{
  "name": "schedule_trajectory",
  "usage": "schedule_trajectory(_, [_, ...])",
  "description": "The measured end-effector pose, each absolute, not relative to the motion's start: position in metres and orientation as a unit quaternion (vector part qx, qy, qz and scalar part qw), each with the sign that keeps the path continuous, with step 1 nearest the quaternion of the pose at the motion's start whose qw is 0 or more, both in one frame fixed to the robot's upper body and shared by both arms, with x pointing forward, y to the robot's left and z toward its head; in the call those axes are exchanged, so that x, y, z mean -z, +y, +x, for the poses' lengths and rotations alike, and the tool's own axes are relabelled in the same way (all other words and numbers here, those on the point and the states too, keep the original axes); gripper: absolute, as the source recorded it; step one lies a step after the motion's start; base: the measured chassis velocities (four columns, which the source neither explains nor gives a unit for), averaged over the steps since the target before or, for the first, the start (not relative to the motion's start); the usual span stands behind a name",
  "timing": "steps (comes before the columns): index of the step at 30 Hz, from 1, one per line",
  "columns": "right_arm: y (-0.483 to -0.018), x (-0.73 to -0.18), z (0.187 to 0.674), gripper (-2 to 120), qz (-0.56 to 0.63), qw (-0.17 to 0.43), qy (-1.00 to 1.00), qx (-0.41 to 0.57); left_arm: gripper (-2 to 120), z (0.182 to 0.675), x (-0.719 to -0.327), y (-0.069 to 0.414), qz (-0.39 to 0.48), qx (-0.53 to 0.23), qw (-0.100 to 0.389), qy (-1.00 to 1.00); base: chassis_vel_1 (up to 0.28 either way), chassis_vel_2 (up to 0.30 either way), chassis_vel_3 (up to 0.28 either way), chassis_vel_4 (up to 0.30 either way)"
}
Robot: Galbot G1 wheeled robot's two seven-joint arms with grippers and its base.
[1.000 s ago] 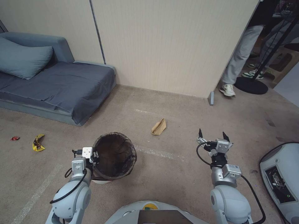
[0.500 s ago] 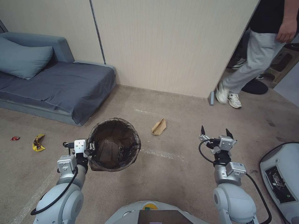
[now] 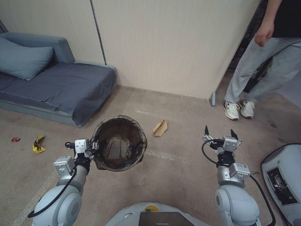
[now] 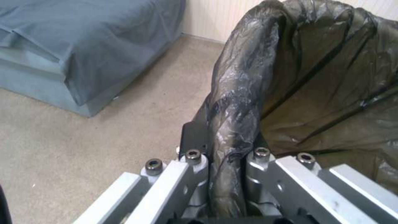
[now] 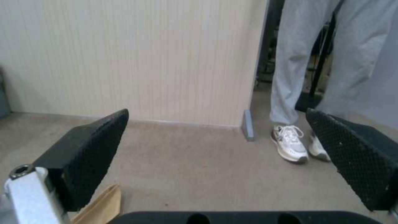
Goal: Pick up the trash bin, then pick up the garbage from the floor and place it into the trash bin.
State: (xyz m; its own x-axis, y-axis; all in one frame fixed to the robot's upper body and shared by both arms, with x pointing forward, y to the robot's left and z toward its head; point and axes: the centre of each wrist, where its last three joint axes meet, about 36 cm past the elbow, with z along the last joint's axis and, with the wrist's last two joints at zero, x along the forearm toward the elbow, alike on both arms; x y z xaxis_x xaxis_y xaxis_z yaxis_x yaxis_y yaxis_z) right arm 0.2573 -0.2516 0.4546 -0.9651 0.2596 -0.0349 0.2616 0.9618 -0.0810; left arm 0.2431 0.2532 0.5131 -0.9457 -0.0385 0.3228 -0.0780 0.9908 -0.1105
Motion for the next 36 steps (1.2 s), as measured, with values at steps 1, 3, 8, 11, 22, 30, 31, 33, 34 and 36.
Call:
schedule_trajectory(1, [-0.2517,-0.4543,0.2567,100,0.131,0.011,0.990,0.043,5,0.2432,-0.5133,0.2532,0.029,-0.061,0.162,-0.984,0.000,0.000,0.000,0.000])
schedule_trajectory(3, [-0.2518,-0.4541,0.2563,100,0.131,0.012,0.990,0.043,5,0.2432,-0.5133,0.2532,0.030,-0.061,0.162,-0.985,0.000,0.000,0.000,0.000])
schedule_trajectory(8, [-0.2529,-0.4531,0.2556,100,0.132,0.013,0.990,0.044,5,0.2433,-0.5134,0.2535,0.033,-0.056,0.159,-0.985,0.000,0.000,0.000,0.000])
schedule_trajectory(11, [-0.2530,-0.4528,0.2558,100,0.132,0.014,0.990,0.045,5,0.2433,-0.5136,0.2539,0.035,-0.052,0.157,-0.986,0.000,0.000,0.000,0.000])
schedule_trajectory(22, [-0.2530,-0.4520,0.2564,100,0.132,0.013,0.990,0.045,5,0.2432,-0.5136,0.2541,0.041,-0.046,0.156,-0.986,0.000,0.000,0.000,0.000])
schedule_trajectory(30, [-0.2534,-0.4509,0.2553,100,0.132,0.012,0.990,0.046,5,0.2432,-0.5126,0.2541,0.045,-0.043,0.155,-0.986,-0.055,0.060,0.051,-0.064])
schedule_trajectory(31, [-0.2533,-0.4506,0.2552,100,0.132,0.012,0.990,0.046,5,0.2432,-0.5125,0.2541,0.045,-0.043,0.155,-0.986,-0.056,0.043,0.040,-0.066])
schedule_trajectory(33, [-0.2531,-0.4501,0.2552,100,0.131,0.013,0.990,0.046,5,0.2430,-0.5124,0.2540,0.046,-0.042,0.155,-0.986,-0.056,0.038,0.051,-0.038])
schedule_trajectory(34, [-0.2531,-0.4501,0.2552,100,0.131,0.013,0.990,0.046,5,0.2430,-0.5124,0.2540,0.046,-0.042,0.155,-0.986,-0.047,0.033,0.051,-0.040])
schedule_trajectory(36, [-0.2530,-0.4500,0.2550,100,0.131,0.013,0.990,0.046,5,0.2429,-0.5123,0.2539,0.046,-0.042,0.155,-0.986,-0.048,0.051,0.065,-0.038])
